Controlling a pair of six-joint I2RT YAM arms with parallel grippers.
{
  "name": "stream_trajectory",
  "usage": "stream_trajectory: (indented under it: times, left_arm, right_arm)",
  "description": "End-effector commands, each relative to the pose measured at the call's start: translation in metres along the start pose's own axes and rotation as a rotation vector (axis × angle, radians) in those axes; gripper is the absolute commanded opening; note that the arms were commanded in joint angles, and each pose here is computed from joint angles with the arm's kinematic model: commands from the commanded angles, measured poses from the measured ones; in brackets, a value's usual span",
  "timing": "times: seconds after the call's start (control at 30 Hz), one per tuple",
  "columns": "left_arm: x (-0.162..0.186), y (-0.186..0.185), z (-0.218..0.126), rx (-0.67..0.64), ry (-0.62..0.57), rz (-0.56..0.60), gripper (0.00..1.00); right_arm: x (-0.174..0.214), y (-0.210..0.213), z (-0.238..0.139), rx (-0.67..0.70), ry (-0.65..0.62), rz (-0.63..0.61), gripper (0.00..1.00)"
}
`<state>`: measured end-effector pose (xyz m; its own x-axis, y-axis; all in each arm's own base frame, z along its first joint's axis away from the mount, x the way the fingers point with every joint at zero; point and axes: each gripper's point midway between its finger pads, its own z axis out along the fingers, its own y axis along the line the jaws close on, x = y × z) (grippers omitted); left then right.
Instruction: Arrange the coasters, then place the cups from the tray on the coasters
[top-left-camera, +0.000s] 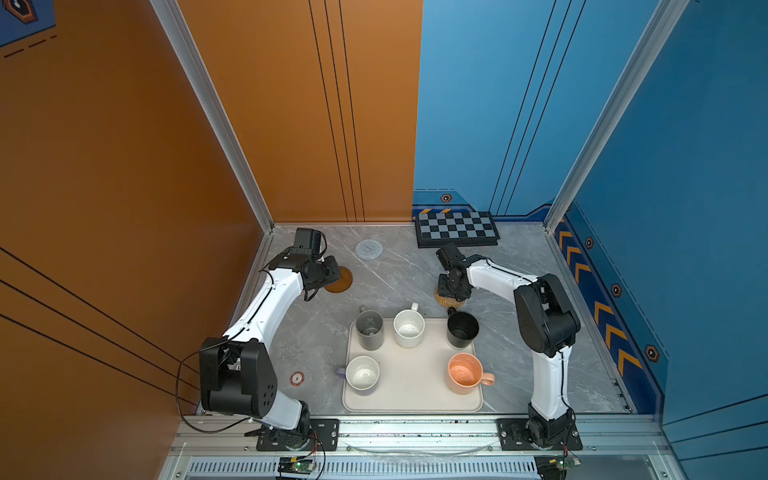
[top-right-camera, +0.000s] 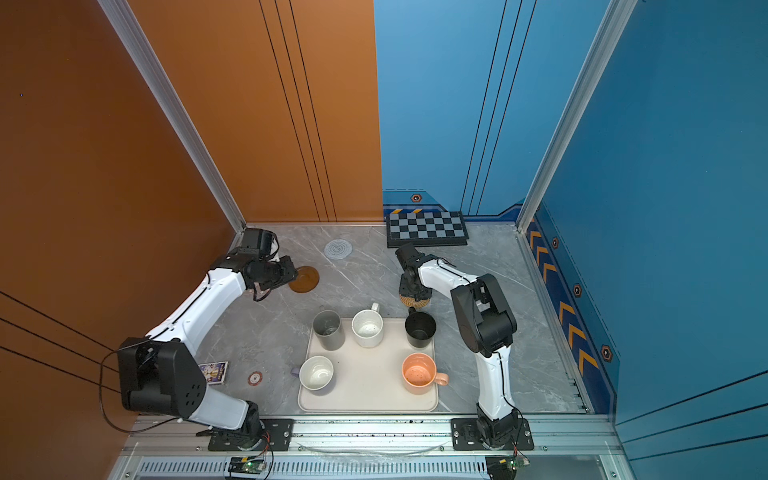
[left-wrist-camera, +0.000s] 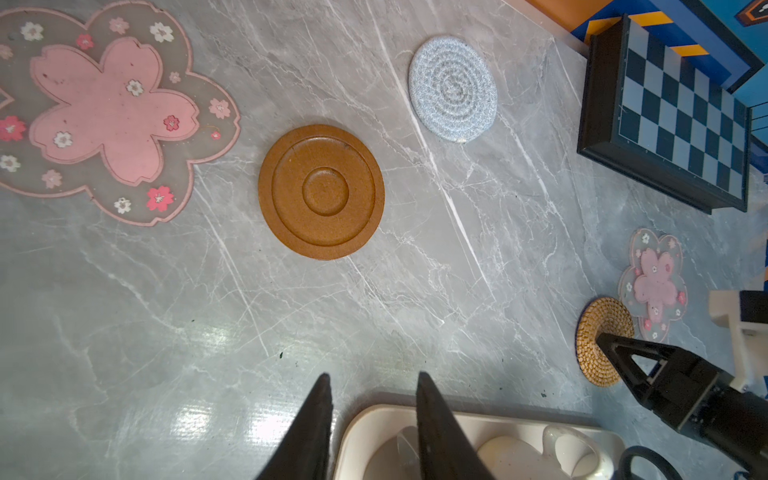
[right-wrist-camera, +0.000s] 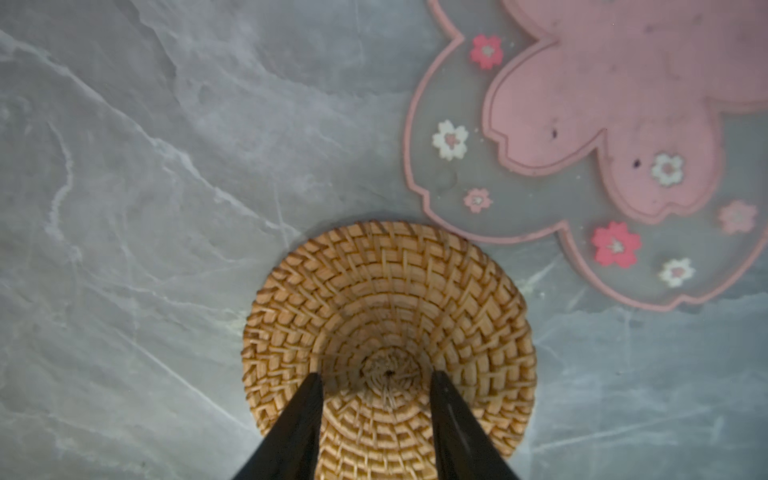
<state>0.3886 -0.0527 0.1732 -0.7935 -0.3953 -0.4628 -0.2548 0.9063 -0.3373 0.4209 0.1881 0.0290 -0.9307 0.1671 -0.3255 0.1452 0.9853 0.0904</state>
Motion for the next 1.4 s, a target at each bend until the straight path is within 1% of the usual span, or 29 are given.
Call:
stream_trajectory:
  times: [0.0,0.2,0.37,0.57,0.73,0.87,1.2,1.37]
  left_arm:
    - [0.004,0.009,-0.006,-0.022,-0.003,-0.008,0.35]
    - [0.005,0.013,-0.009,-0.026,-0.009,-0.017,0.34]
    - [0.008,0.019,-0.007,-0.041,-0.004,-0.026,0.33]
    - [0.009,0.021,-0.004,-0.044,0.007,-0.034,0.32]
    - [0.011,0.023,0.0,-0.054,0.016,-0.036,0.32]
    - [0.011,0.024,-0.001,-0.057,0.013,-0.036,0.32]
    - [0.008,0.027,0.003,-0.07,0.015,-0.039,0.31]
    - [0.007,0.028,0.006,-0.076,0.02,-0.039,0.3]
  right_arm:
    - [0.018,0.021,0.022,-0.017,0.073,-0.012,0.45]
    - [0.02,0.048,0.034,-0.017,0.105,-0.069,0.45]
    - [0.024,0.065,0.038,-0.042,0.119,-0.091,0.45]
    - [0.033,0.093,0.043,-0.091,0.138,-0.115,0.46]
    - [0.032,0.128,0.045,-0.155,0.129,-0.146,0.46]
    - [0.032,0.146,0.051,-0.18,0.122,-0.154,0.46]
    - [0.027,0.175,0.061,-0.244,0.125,-0.142,0.46]
    - [0.031,0.181,0.062,-0.255,0.133,-0.138,0.46]
